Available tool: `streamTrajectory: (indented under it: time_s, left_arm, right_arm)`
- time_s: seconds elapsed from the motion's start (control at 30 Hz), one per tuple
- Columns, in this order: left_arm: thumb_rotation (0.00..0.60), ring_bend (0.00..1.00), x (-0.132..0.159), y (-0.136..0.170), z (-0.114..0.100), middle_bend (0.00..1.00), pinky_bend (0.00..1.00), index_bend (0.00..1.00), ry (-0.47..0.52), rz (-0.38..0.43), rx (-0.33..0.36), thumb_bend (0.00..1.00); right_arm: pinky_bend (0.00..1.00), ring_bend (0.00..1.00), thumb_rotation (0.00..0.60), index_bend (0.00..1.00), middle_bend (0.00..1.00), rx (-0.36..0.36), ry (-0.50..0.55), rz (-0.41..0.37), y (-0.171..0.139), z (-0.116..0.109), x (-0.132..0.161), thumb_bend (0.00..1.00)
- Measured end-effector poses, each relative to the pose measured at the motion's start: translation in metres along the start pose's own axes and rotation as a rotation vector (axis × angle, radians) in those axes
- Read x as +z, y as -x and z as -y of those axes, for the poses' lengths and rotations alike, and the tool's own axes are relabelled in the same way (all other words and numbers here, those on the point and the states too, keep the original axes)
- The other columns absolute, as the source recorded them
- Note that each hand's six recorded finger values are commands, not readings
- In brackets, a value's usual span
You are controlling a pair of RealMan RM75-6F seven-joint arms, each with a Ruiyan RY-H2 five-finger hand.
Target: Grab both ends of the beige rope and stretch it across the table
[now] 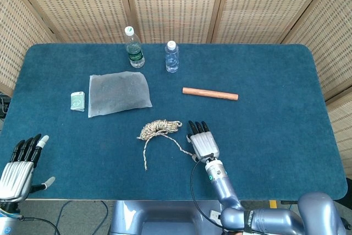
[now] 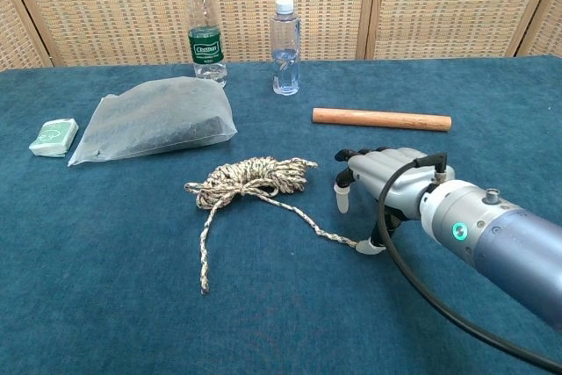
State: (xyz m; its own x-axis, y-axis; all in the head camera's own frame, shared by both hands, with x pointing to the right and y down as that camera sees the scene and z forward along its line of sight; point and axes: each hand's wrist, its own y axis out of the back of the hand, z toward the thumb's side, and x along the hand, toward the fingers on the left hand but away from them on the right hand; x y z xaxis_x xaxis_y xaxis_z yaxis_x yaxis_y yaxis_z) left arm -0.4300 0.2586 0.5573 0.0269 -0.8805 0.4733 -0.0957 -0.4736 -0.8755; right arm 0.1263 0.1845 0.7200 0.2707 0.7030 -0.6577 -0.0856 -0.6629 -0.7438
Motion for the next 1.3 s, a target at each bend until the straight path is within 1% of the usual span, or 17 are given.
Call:
streamTrajectory:
  time_s: [0.07, 0.23, 0.53, 0.8, 1.03, 1.3]
  left_arm:
    - [0.600, 0.00, 0.000, 0.000, 0.001, 0.00, 0.00, 0.00, -0.001, 0.000, -0.001, 0.06]
    - [0.600, 0.00, 0.000, 0.000, 0.001, 0.00, 0.00, 0.00, -0.002, -0.002, -0.001, 0.06]
    - [0.600, 0.00, 0.001, 0.000, 0.001, 0.00, 0.00, 0.00, -0.003, 0.001, -0.003, 0.06]
    - [0.600, 0.00, 0.001, 0.000, 0.002, 0.00, 0.00, 0.00, -0.003, 0.003, -0.007, 0.06]
    - [0.600, 0.00, 0.002, 0.000, 0.003, 0.00, 0.00, 0.00, -0.005, 0.004, -0.008, 0.06]
    - [0.600, 0.00, 0.002, 0.000, 0.004, 0.00, 0.00, 0.00, -0.007, 0.006, -0.011, 0.06]
  right_arm:
    - [0.00, 0.00, 0.600, 0.45, 0.00, 0.002, -0.009, -0.010, 0.000, 0.002, 0.001, 0.29]
    - [0.00, 0.00, 0.600, 0.51, 0.00, -0.002, -0.001, -0.024, 0.000, 0.003, 0.004, 0.30]
    - [0.00, 0.00, 0.600, 0.51, 0.00, 0.009, -0.020, -0.025, -0.001, 0.008, 0.004, 0.31]
    - [0.00, 0.00, 0.600, 0.51, 0.00, 0.022, -0.034, -0.033, -0.002, 0.015, 0.003, 0.39]
    - [0.00, 0.00, 0.600, 0.57, 0.00, 0.023, -0.034, -0.041, -0.002, 0.017, 0.003, 0.44]
    - [0.00, 0.00, 0.600, 0.63, 0.00, 0.014, -0.031, -0.048, -0.002, 0.017, 0.004, 0.44]
